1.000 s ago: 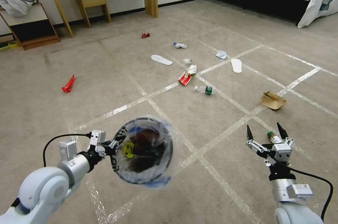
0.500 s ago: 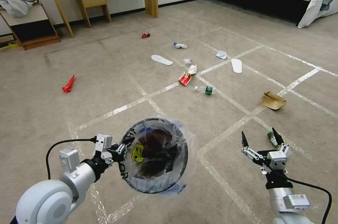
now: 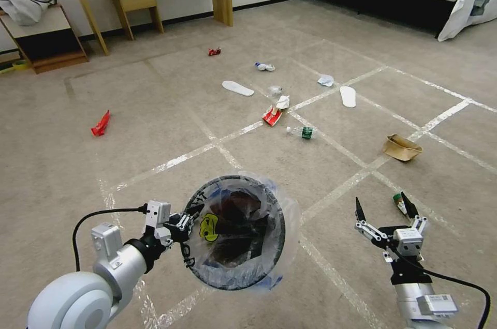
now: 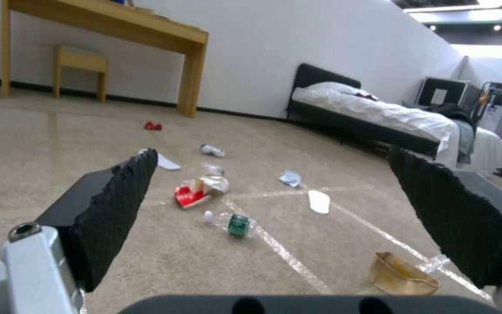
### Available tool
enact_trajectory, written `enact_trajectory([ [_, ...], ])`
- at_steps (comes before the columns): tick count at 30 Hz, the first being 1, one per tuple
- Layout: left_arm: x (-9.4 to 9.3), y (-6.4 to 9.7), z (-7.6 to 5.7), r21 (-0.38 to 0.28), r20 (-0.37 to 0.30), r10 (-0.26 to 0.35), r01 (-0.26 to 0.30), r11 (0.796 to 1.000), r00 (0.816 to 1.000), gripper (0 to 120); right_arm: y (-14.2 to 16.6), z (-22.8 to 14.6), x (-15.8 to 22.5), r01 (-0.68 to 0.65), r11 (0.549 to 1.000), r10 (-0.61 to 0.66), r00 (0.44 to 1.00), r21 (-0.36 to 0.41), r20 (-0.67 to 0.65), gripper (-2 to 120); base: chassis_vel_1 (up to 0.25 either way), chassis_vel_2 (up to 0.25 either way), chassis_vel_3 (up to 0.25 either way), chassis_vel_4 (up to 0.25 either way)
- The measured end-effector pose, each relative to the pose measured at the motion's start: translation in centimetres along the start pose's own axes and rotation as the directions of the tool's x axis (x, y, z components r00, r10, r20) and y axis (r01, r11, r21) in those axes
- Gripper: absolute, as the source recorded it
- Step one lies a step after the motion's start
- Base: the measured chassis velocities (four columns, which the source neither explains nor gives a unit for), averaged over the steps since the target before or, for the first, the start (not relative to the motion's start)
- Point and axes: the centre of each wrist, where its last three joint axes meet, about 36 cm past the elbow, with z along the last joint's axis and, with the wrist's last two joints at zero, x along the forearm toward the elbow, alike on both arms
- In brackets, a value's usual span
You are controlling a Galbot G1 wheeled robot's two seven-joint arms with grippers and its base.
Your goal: Pick up the trash bin and place the garbage on the floor into it.
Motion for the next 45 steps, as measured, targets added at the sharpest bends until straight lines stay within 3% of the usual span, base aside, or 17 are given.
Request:
enact_trajectory([
  [7, -0.4, 0.4, 0.5, -0.041, 0.002, -0.017, 0.017, 0.999, 1.0, 1, -0.1, 0.2, -0.1, 0.002, 1.0, -0.002, 1.0, 0.001, -0.002, 100, 0.0, 0.0, 0.0, 0.0],
  [25, -1.3, 0.8, 1.3, -0.06, -0.004, -0.001, 0.001, 0.998, 1.0, 1, -1.0, -0.1, -0.3, -0.011, 1.0, 0.011, 1.0, 0.01, 0.005, 100, -0.025, -0.032, -0.035, -0.028],
  [45, -1.5, 1.0, 1.7, -0.032, 0.008, 0.015, -0.015, 0.999, 1.0, 1, -0.6, -0.3, 0.0, -0.027, 1.0, 0.026, 1.0, 0.007, 0.007, 100, -0.059, -0.058, -0.06, -0.063],
])
